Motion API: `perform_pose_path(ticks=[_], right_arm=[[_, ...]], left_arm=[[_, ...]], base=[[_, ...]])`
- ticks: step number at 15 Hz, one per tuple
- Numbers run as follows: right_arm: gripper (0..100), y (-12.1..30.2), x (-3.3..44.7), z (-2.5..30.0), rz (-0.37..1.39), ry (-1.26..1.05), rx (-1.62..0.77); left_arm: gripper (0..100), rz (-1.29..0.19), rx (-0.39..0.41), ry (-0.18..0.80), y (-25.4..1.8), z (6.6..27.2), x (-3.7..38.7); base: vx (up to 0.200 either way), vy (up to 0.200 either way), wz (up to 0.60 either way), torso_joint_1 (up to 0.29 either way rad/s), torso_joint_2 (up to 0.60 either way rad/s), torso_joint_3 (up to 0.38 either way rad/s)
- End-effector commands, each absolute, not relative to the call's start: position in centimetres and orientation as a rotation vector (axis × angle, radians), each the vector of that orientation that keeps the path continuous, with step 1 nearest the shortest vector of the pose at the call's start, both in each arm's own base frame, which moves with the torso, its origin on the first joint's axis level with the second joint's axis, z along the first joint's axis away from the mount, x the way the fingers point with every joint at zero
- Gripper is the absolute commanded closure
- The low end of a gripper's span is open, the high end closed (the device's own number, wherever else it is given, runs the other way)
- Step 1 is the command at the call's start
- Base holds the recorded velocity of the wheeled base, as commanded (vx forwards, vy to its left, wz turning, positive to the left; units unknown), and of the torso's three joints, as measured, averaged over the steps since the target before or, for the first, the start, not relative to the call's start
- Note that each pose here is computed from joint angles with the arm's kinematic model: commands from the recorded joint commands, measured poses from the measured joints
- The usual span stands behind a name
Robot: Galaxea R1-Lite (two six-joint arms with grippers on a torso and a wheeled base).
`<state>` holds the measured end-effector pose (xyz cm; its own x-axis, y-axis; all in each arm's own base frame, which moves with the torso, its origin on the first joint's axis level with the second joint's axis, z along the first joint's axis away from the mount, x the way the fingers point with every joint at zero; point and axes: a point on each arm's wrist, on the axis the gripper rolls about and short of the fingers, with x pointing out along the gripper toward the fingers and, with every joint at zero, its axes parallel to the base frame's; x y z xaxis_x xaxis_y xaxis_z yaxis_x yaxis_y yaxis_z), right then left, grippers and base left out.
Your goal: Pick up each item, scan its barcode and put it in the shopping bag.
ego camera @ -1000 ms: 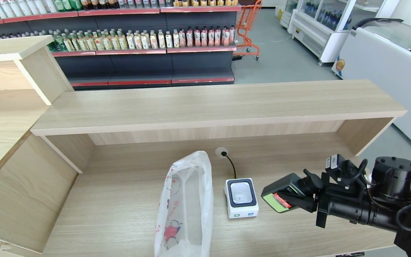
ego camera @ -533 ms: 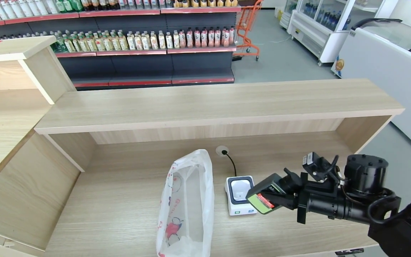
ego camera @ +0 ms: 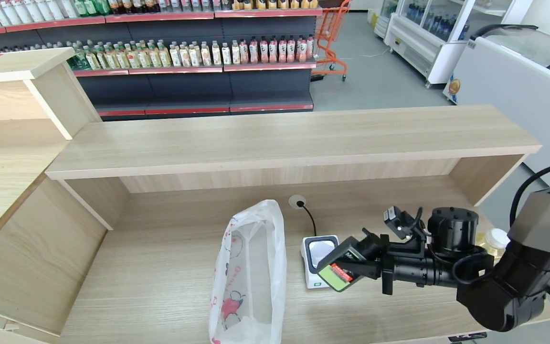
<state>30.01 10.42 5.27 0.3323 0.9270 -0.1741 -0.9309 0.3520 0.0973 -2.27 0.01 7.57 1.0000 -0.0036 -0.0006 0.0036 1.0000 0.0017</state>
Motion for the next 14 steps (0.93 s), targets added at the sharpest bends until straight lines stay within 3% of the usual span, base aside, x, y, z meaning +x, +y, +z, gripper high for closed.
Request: perform_pose_path(ticks=[1, 4, 7, 11, 14], right_arm=[[100, 9.4, 32.2, 5.0, 1.152, 0.227, 0.000], [100, 11.2, 36.6, 5.5, 1.083, 0.209, -0.022], [100, 16.5, 39.5, 5.8, 1.139, 0.178, -0.052], [100, 21.5, 39.9, 5.9, 1.223, 0.162, -0.067], [100, 23.2, 39.3, 4.3, 1.258, 0.185, -0.078]], left_arm=[[0, -0.003, 0.002, 0.000, 0.0, 7.6, -2.3], [0, -0.003, 0.002, 0.000, 0.0, 7.6, -2.3], [0, -0.003, 0.002, 0.000, 0.0, 7.6, -2.3], [0, -0.003, 0.002, 0.000, 0.0, 7.6, -2.3], [0, -0.003, 0.002, 0.000, 0.0, 7.6, -2.3]], base=[[0.000, 0.000, 0.00, 0.000, 0.00, 0.000], [0.000, 0.000, 0.00, 0.000, 0.00, 0.000], [0.000, 0.000, 0.00, 0.000, 0.00, 0.000], [0.000, 0.000, 0.00, 0.000, 0.00, 0.000], [0.000, 0.000, 0.00, 0.000, 0.00, 0.000]])
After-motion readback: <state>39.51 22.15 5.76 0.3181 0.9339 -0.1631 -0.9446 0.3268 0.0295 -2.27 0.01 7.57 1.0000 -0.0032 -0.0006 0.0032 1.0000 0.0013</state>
